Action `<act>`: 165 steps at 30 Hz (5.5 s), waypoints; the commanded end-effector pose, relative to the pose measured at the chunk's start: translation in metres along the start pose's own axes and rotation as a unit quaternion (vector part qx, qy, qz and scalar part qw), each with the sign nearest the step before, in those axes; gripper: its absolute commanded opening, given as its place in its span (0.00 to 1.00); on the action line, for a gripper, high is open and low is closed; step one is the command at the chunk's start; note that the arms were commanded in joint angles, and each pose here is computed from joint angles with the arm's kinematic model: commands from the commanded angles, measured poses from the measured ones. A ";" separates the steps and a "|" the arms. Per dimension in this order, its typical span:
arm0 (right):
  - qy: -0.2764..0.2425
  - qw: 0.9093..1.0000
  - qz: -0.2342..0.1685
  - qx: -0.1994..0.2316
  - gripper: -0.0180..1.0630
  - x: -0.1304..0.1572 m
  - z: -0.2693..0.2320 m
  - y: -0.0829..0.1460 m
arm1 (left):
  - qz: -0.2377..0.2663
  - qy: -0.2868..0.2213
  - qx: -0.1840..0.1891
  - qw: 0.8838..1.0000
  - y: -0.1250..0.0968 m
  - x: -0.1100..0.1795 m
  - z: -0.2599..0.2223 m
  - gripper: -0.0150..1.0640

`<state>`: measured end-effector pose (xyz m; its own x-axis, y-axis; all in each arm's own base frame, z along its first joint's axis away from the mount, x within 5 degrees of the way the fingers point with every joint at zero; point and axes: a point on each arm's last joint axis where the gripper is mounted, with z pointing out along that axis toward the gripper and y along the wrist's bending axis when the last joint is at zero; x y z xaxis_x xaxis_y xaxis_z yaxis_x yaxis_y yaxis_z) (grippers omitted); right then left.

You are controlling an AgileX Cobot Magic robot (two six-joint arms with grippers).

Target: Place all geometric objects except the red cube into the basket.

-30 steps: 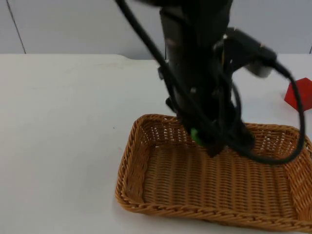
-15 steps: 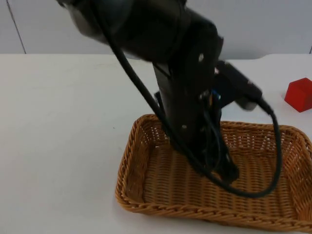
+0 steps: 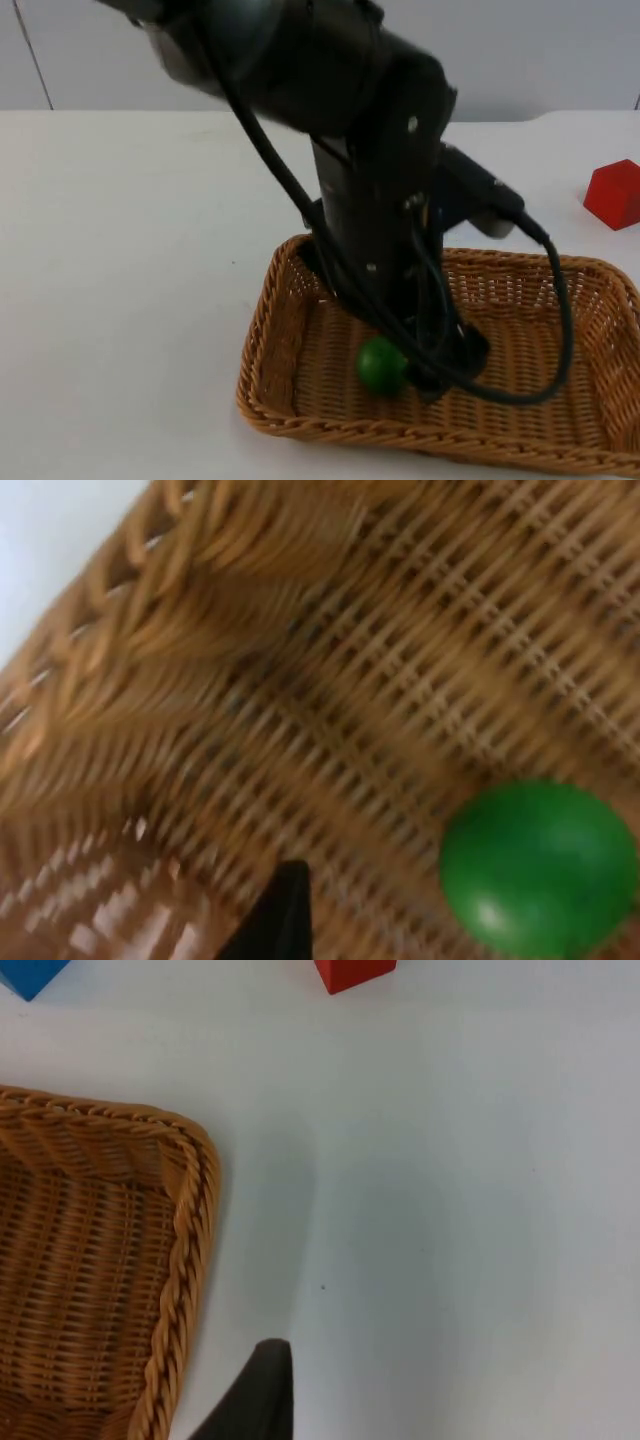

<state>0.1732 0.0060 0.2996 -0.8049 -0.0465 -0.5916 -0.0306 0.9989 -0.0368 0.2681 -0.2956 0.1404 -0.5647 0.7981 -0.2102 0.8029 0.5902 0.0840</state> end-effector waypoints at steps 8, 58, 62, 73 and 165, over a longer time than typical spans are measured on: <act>-0.003 1.000 -0.001 0.003 0.99 -0.001 -0.002 -0.001 | -0.018 -0.020 0.001 1.000 0.003 0.012 -0.076 0.99; 0.060 0.943 -0.303 -0.124 0.99 -0.112 0.106 0.129 | -0.435 -0.143 -0.106 0.883 0.099 0.254 -0.182 0.99; 0.064 0.935 -0.325 -0.126 0.99 -0.137 0.139 0.146 | -0.433 -0.143 -0.109 0.883 0.099 0.255 -0.182 0.99; 0.056 0.921 -0.352 -0.156 0.99 -0.172 0.238 0.189 | -0.429 -0.139 -0.115 0.885 0.100 0.256 -0.182 0.99; 0.065 0.946 -0.282 -0.142 0.02 0.012 0.172 0.187 | -0.426 -0.149 -0.121 0.884 0.102 0.254 -0.183 0.99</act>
<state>0.2575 0.1868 0.1593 -0.6786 -0.5881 -0.4400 -0.6149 0.7825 -0.0976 0.1724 -0.0112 0.2730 -0.8463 0.0128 -0.5326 0.0336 0.9990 -0.0293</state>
